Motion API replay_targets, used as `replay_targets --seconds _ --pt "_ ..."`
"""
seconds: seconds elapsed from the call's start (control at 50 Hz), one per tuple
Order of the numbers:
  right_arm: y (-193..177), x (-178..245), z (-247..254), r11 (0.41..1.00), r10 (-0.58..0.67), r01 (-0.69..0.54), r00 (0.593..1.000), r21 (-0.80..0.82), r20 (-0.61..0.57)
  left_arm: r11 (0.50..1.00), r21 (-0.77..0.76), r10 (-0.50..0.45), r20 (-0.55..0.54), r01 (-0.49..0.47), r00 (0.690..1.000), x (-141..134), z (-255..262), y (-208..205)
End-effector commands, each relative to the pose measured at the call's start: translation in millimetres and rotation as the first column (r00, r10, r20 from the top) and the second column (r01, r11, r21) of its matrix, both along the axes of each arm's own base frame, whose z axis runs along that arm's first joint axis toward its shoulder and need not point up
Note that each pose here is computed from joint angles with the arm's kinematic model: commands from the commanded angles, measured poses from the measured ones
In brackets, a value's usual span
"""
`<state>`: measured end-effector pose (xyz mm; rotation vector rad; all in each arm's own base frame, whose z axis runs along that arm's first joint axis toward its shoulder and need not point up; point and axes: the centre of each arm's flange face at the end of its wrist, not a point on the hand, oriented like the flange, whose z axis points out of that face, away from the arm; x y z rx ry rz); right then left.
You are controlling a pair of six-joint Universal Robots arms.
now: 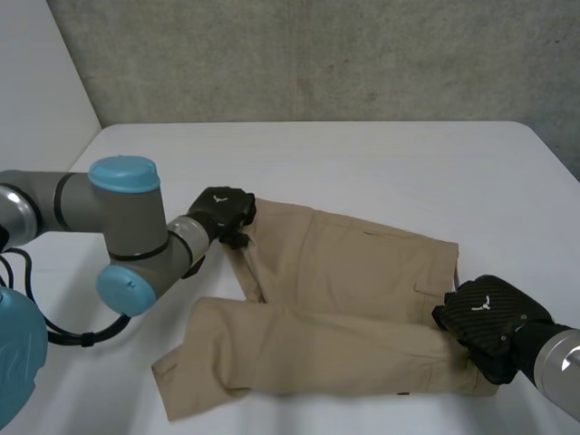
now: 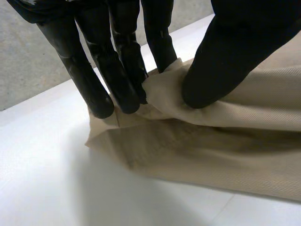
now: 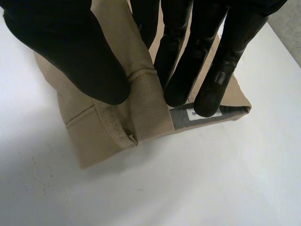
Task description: Fold the shorts.
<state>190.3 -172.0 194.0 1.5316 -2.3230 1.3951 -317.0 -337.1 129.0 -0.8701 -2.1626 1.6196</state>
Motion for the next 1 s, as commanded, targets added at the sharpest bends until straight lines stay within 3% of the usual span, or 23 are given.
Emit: replay_targets --seconds 0.02,0.22,0.38,0.5,0.68,0.84,0.94,1.0 --pt "-5.0 -0.6 1.4 1.000 -0.011 0.011 1.000 -0.028 0.003 0.997 -0.074 0.028 -0.028 -0.030 0.999 8.7 48.3 5.7" --pt "-9.3 -0.6 4.8 0.999 -0.045 0.046 0.998 -0.023 0.044 0.987 -0.158 0.016 -0.070 -0.027 0.997 18.7 107.8 42.5" --pt "-5.8 0.8 2.5 0.999 -0.038 0.039 0.998 -0.011 0.044 0.993 -0.115 -0.045 -0.042 0.040 0.998 -5.0 68.5 46.1" --pt "-4.6 0.4 0.8 0.999 -0.040 0.041 0.998 -0.005 0.043 0.979 -0.184 -0.108 -0.082 0.091 0.991 -40.7 41.6 32.8" --pt "-4.2 0.8 -0.8 0.999 -0.039 0.039 0.998 0.004 0.044 0.957 -0.235 -0.197 -0.107 0.168 0.975 -64.9 14.5 33.0" --pt "-5.6 0.9 -6.1 0.999 -0.040 0.039 0.998 0.028 0.039 0.962 -0.240 -0.163 -0.112 0.132 0.980 -51.5 28.2 28.1" --pt "-6.4 0.9 -8.2 0.999 -0.041 0.040 0.998 0.029 0.038 0.977 -0.212 -0.033 -0.097 0.012 0.995 -10.2 43.2 17.2" --pt "-6.4 0.9 -9.4 0.999 -0.042 0.040 0.998 0.031 0.038 0.980 -0.197 -0.001 -0.090 -0.017 0.996 -0.1 45.7 18.3"
